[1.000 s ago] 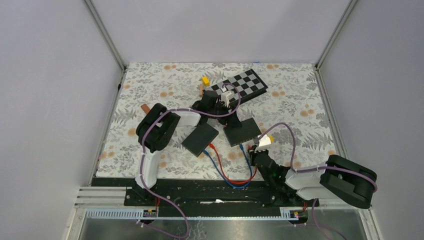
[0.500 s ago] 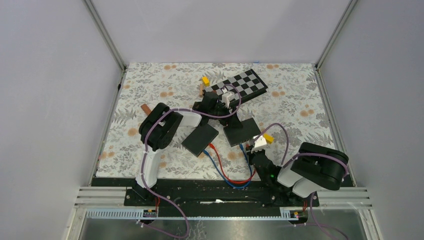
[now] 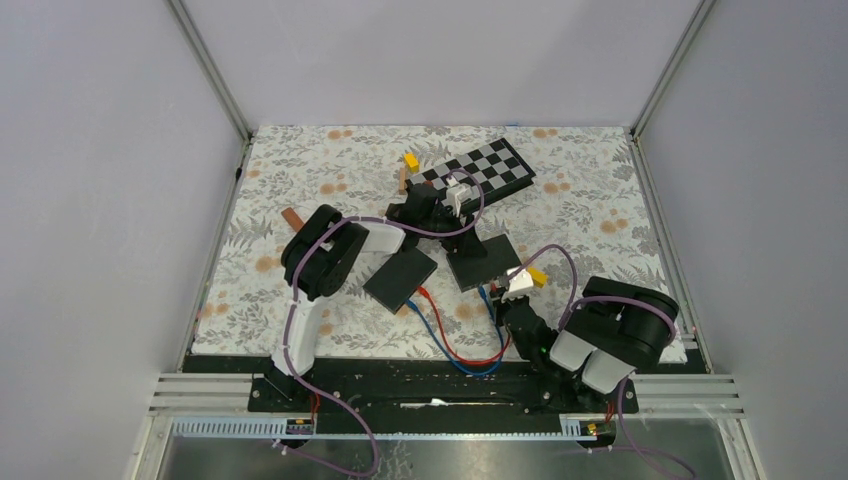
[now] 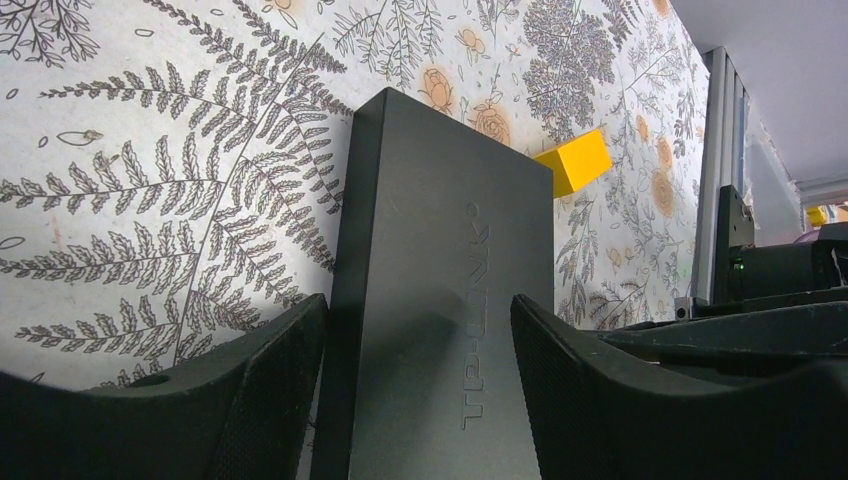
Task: Insert the plug into the switch port
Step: Insert the connector into the switch port.
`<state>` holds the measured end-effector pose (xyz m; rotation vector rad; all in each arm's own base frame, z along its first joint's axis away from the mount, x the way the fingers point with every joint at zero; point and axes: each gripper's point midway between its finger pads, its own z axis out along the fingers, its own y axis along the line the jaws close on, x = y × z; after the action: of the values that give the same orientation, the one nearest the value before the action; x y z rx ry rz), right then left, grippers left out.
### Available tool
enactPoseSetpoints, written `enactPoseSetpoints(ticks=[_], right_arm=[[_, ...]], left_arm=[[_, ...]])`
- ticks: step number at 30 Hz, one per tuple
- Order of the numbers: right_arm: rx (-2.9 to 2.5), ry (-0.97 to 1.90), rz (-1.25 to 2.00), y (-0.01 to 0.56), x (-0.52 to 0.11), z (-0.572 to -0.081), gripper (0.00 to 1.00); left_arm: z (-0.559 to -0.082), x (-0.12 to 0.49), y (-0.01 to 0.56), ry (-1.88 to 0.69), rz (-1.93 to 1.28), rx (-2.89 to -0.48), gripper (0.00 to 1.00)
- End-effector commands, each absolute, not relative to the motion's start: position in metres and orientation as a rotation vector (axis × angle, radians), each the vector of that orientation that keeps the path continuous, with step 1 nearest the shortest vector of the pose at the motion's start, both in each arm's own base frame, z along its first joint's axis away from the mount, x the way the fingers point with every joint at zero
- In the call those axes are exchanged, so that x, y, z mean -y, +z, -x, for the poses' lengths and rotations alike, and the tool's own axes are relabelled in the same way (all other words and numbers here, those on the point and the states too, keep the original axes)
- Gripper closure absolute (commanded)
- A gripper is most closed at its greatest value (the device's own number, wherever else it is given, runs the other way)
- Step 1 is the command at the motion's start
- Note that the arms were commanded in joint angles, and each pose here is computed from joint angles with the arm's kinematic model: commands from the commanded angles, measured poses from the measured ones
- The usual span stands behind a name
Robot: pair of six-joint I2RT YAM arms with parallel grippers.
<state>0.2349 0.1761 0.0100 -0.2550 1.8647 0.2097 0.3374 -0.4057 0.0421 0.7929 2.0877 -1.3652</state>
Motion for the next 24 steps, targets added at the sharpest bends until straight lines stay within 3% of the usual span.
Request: enactPoseSetpoints(ticks=[1, 24], right_arm=[[-1.784, 0.284, 0.217, 0.031, -0.189, -0.245, 1.0], [-1.766, 0.216, 0.171, 0.032, -0.181, -0.254, 1.0]], left_arm=[[-0.334, 0.41, 0.032, -1.372, -0.835, -2.092, 0.3], [-0.335, 0.411, 0.025, -1.354, -0.851, -2.113, 0.34]])
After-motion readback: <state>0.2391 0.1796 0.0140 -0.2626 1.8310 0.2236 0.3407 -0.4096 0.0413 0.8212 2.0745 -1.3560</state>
